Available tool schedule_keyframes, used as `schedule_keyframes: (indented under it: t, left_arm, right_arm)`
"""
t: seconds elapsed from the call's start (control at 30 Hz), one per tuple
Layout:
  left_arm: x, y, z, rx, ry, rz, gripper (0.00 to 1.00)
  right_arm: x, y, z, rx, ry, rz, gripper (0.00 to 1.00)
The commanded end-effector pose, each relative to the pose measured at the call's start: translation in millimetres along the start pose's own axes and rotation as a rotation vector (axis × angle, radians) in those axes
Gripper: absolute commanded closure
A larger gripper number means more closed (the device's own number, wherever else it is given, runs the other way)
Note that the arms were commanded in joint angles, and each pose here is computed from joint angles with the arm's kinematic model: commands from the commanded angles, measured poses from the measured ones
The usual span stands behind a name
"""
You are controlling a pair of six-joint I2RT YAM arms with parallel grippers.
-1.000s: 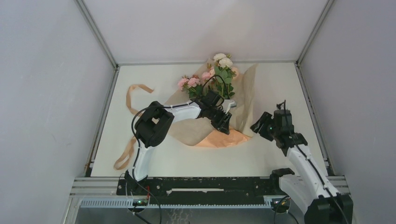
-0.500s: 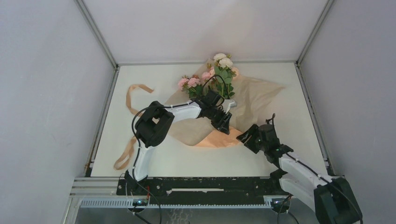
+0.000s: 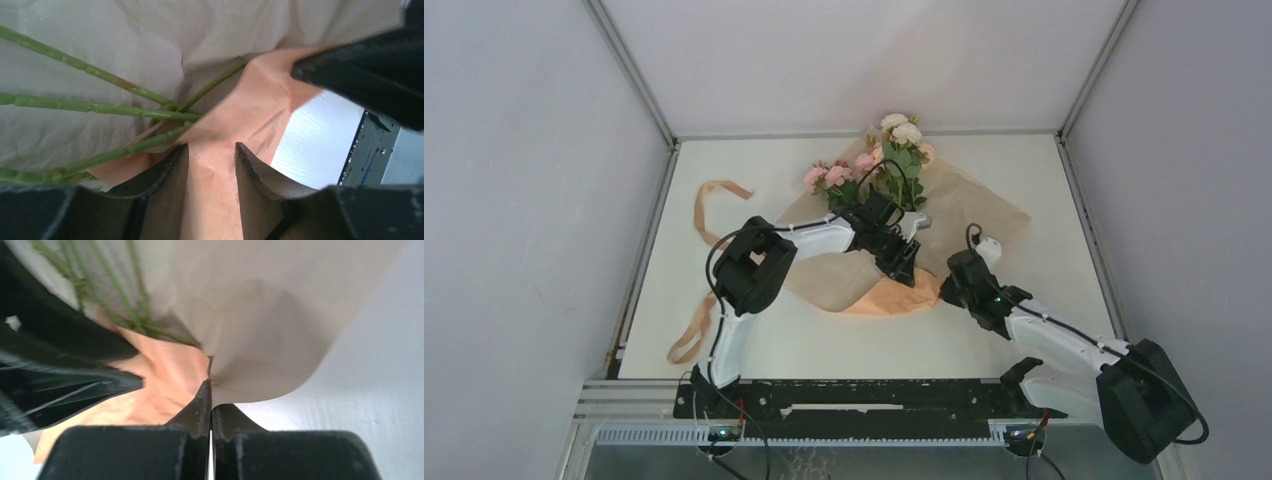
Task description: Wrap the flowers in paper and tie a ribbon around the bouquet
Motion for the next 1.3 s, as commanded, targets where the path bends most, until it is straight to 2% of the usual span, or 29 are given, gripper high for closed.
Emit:
schedule_keyframes:
  t: [0.0,0.13,0.23,0.37,0.47,0.73,0.9,0.93,1.03,1.07,1.2,1.27]
  left_arm:
    - [9.1,7.4,16.0,0.039,0.079,0.003,0.55]
    - [19.0,12.9,22.5,0.04,0.085,-0.014,0.55]
    - [27.9,14.6,25.0,0.039,0.076,-0.02,0.54]
    - [48.9,18.2,22.3,0.061,0.027,-0.041,0.52]
    - [70.1,19.4,16.5,0.04,-0.012,-0.042,0.47]
    - [117.1,15.1,30.3,0.046,0.028,-0.084,0.42]
    - [175.1,28.4,46.0,0.107,0.074,-0.226,0.37]
    - [188.2,32.7,44.3,0.101,0.081,-0.259,0.33]
    - [216.2,45.1,25.2,0.018,0.101,-0.334,0.06]
    - [220.4,49.1,17.8,-0.015,0.096,-0.36,0.01]
    - [220.9,53.6,7.6,-0.016,0.073,-0.399,0.0]
    - [211.0,50.6,11.0,0.038,0.053,-0.383,0.0]
  right_arm:
    - [16.0,28.0,30.1,0.348,-0.072,-0.151,1.0]
    - [24.0,32.3,61.7,0.591,-0.033,-0.117,1.0]
    - [24.5,26.1,81.4,0.782,-0.082,-0.082,1.0]
    - [15.2,9.3,101.5,0.997,-0.161,-0.032,1.0]
    - [9.9,-7.9,112.3,1.136,-0.148,-0.005,1.0]
    - [-7.5,-51.5,135.8,1.547,-0.174,0.044,1.0]
    - [-17.9,-68.4,138.4,1.674,-0.196,0.085,1.0]
    - [-19.3,-70.7,138.3,1.689,-0.195,0.096,1.0]
    - [-21.2,-73.7,139.8,1.716,-0.202,0.106,1.0]
    - [-21.4,-74.5,140.8,1.721,-0.201,0.106,1.0]
    - [-22.5,-75.4,142.1,1.73,-0.205,0.099,1.0]
    - [-23.3,-76.1,141.3,1.728,-0.209,0.102,1.0]
Point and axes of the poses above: each gripper's point midway between its finger pads, its own x axis back along the fingers, its own z axis along the line the jaws close on, y = z × x, the point moved 9 cm from there along x, back along the fingers
